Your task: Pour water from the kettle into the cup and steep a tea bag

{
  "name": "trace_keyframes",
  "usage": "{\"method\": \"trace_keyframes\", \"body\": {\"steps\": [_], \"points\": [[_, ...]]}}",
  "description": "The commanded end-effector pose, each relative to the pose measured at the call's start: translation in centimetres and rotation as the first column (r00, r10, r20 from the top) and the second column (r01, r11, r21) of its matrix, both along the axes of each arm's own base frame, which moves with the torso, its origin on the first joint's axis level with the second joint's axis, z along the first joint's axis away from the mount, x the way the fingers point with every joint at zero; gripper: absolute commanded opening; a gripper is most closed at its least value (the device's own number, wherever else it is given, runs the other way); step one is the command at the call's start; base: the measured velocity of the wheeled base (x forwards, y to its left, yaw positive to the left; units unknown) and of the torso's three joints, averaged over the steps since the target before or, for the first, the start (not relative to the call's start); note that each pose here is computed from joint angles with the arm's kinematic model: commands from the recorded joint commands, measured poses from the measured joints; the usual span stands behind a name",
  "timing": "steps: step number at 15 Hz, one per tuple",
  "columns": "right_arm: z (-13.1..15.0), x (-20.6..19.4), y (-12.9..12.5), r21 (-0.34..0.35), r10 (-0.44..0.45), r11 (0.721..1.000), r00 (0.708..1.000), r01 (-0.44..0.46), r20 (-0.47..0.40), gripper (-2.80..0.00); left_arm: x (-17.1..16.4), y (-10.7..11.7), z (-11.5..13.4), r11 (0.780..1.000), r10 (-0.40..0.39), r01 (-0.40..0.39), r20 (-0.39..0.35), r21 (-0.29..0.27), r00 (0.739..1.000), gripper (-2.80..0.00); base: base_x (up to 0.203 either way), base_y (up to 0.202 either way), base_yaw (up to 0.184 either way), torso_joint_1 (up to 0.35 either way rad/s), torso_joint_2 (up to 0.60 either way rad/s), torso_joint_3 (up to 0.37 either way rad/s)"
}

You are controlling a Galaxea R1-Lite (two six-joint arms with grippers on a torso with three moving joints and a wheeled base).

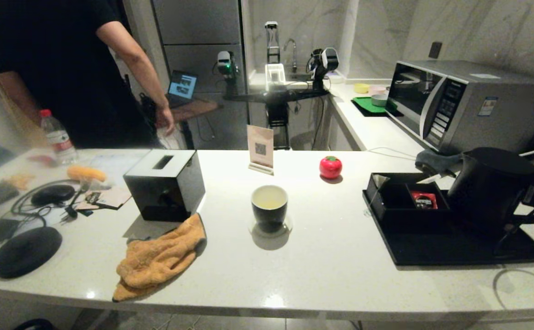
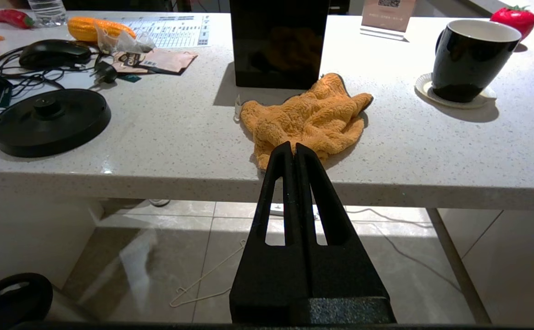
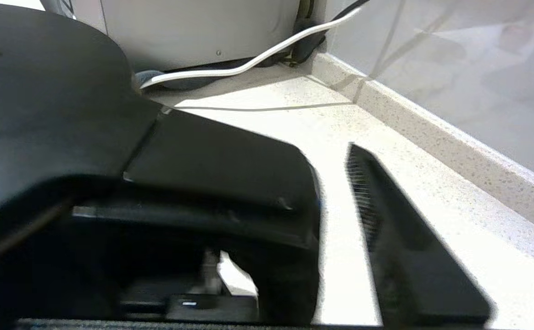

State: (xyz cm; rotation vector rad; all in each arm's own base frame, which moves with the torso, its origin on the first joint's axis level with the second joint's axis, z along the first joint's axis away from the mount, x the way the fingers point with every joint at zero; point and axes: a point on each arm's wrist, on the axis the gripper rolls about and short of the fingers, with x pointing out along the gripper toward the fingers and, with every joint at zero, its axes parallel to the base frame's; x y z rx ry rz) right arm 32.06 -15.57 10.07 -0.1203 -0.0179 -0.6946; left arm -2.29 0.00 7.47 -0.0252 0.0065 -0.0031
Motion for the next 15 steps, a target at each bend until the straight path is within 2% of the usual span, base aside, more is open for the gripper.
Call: {"method": "trace_keyframes", "body": {"steps": [1, 15], "points": [[-0.1, -0.1, 0.1, -0.002, -0.001, 1.0, 1.0, 0.001, -0.002, 0.0, 0.0, 0.0, 0.0, 1.0, 0.0, 0.0, -0.001, 0.001, 1.0, -2.8, 0.0, 0.0, 0.0, 0.0, 0.0, 0.0], [-0.6, -3.3, 1.5, 0.03, 0.0, 1.0, 0.998, 0.002, -0.068, 0.0, 0.0, 0.0, 0.0, 1.0, 0.0, 0.0, -0.001, -0.001, 1.0, -2.8, 0.0, 0.0, 0.0, 0.0, 0.0, 0.0]]}}
